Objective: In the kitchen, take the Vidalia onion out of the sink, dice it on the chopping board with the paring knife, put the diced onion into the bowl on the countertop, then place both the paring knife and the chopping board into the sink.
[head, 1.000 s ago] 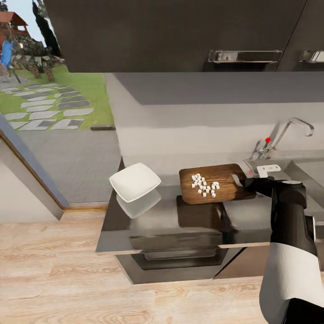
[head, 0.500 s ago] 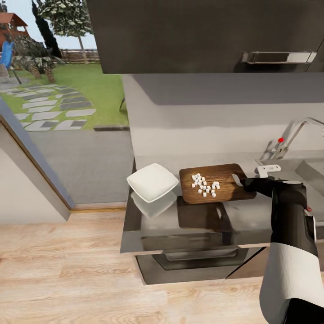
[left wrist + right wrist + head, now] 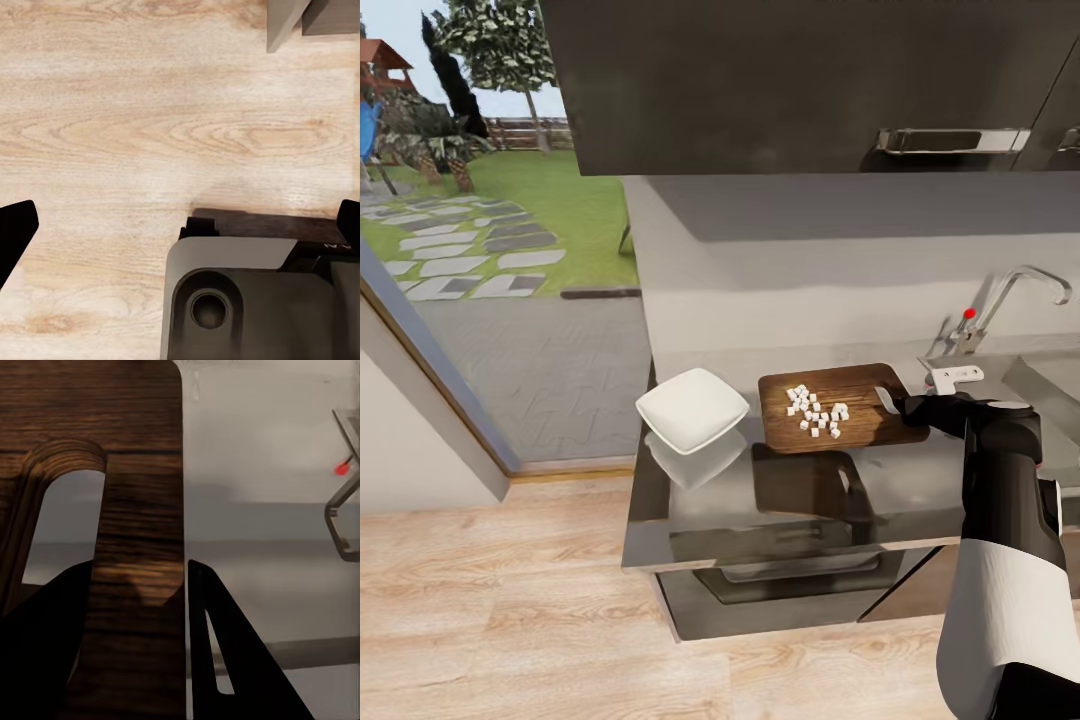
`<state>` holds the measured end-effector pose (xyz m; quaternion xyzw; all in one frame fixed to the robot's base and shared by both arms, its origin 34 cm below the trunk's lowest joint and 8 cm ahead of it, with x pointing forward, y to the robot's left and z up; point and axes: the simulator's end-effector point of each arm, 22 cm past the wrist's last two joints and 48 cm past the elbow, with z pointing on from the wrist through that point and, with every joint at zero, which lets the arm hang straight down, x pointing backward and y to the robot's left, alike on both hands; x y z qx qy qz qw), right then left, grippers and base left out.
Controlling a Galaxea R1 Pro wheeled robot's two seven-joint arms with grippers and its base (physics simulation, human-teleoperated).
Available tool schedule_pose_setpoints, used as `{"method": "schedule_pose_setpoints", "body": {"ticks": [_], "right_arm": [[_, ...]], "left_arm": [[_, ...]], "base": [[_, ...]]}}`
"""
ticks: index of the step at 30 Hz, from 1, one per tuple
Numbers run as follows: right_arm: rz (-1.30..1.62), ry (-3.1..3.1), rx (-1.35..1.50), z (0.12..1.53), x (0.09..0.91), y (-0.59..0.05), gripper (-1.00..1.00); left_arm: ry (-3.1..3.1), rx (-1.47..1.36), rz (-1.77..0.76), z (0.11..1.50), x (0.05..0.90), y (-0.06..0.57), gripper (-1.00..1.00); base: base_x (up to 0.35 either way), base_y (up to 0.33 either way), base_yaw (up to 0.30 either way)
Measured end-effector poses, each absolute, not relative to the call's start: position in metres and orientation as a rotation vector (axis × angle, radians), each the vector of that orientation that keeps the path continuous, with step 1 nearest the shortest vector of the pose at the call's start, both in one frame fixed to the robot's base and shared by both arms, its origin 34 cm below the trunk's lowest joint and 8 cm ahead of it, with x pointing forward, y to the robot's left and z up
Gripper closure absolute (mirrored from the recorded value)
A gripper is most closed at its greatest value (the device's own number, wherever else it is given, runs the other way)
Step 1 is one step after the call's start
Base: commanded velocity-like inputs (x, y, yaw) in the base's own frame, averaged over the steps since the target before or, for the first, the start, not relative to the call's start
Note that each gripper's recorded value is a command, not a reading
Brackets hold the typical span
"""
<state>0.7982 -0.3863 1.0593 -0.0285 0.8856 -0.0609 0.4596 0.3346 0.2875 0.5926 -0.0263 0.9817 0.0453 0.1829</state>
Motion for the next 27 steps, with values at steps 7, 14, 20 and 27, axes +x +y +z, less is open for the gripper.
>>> {"method": "schedule_pose_setpoints", "body": {"ticks": [7,14,20,27], "right_arm": [[-0.150,2.179,-0.070,1.0598,0.7979,-0.3866,1.00],[-0.151,2.179,-0.071,1.0599,0.7980,-0.3863,1.00],[-0.152,2.180,-0.072,1.0598,0.7980,-0.3862,1.00],[-0.151,2.180,-0.073,1.0597,0.7981,-0.3857,1.00]], "left_arm": [[2.769,-0.074,0.128,0.5929,0.3348,0.2876,-1.00],[2.769,-0.074,0.128,0.5929,0.3347,0.2876,-1.00],[2.769,-0.074,0.127,0.5929,0.3348,0.2875,-1.00],[2.769,-0.074,0.127,0.5928,0.3348,0.2876,-1.00]], "base": [[0.096,0.157,-0.002],[0.148,0.245,0.000],[0.153,0.256,0.000],[0.150,0.259,0.000]]}}
